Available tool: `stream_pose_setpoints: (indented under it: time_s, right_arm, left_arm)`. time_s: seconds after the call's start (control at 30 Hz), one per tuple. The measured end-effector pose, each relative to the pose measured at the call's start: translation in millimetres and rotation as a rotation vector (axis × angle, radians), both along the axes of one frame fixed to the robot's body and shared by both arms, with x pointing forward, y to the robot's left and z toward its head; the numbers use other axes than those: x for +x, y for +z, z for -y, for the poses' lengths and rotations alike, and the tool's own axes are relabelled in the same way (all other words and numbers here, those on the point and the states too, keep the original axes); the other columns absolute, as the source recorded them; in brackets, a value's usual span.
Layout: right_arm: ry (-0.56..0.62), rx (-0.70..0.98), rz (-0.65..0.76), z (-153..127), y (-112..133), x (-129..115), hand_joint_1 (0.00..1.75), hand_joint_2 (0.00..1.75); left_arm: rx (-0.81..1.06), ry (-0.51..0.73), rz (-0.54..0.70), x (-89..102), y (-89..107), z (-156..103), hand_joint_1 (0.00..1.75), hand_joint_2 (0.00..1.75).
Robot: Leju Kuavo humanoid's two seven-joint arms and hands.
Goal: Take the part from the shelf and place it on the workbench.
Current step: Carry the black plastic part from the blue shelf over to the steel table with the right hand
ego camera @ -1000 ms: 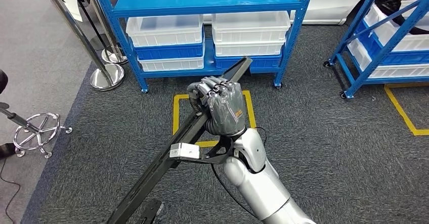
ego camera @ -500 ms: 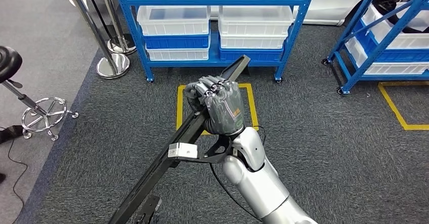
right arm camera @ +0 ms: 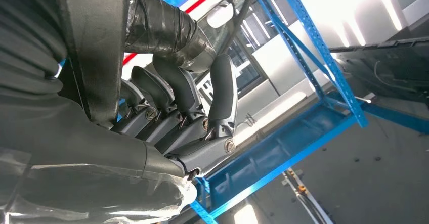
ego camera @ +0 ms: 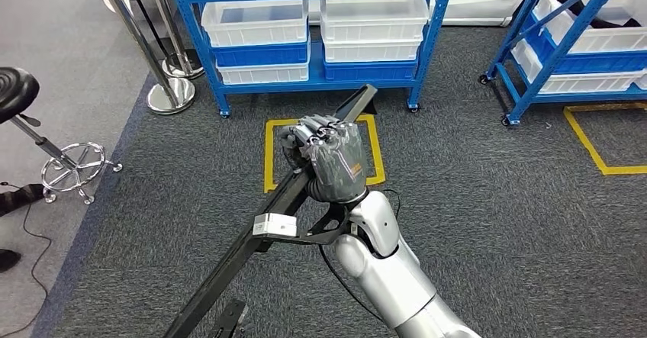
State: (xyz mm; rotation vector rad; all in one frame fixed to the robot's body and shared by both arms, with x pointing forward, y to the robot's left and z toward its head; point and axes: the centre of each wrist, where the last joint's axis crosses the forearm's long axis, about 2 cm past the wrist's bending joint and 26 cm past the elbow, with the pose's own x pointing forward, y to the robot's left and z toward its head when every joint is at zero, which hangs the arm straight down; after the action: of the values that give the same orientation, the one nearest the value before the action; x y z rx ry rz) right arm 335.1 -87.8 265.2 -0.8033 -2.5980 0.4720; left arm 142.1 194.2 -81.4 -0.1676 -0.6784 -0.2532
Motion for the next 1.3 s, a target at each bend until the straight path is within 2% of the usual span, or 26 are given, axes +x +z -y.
stream_pose_setpoints:
  time_s: [0.5,0.83,1.17,1.3]
  right_arm:
    - [0.018,-0.046,0.007,1,1,2,1.75,1.75]
    - [-0.059,-0.184,0.065,8,-2,3,1.75,1.75]
    - [-0.061,-0.218,0.076,7,-3,3,1.75,1.75]
    - [-0.064,-0.220,0.085,8,-1,4,1.75,1.75]
  left_arm:
    - [-0.005,0.010,0.038,4.3,1.4,0,0.00,1.75]
    - [-0.011,0.014,0.050,4.5,1.8,2,0.00,1.75]
    - [-0.019,0.022,0.048,1.0,0.9,3,0.00,1.75]
    - [-0.032,0.024,0.059,5.6,3.4,8,0.00,1.75]
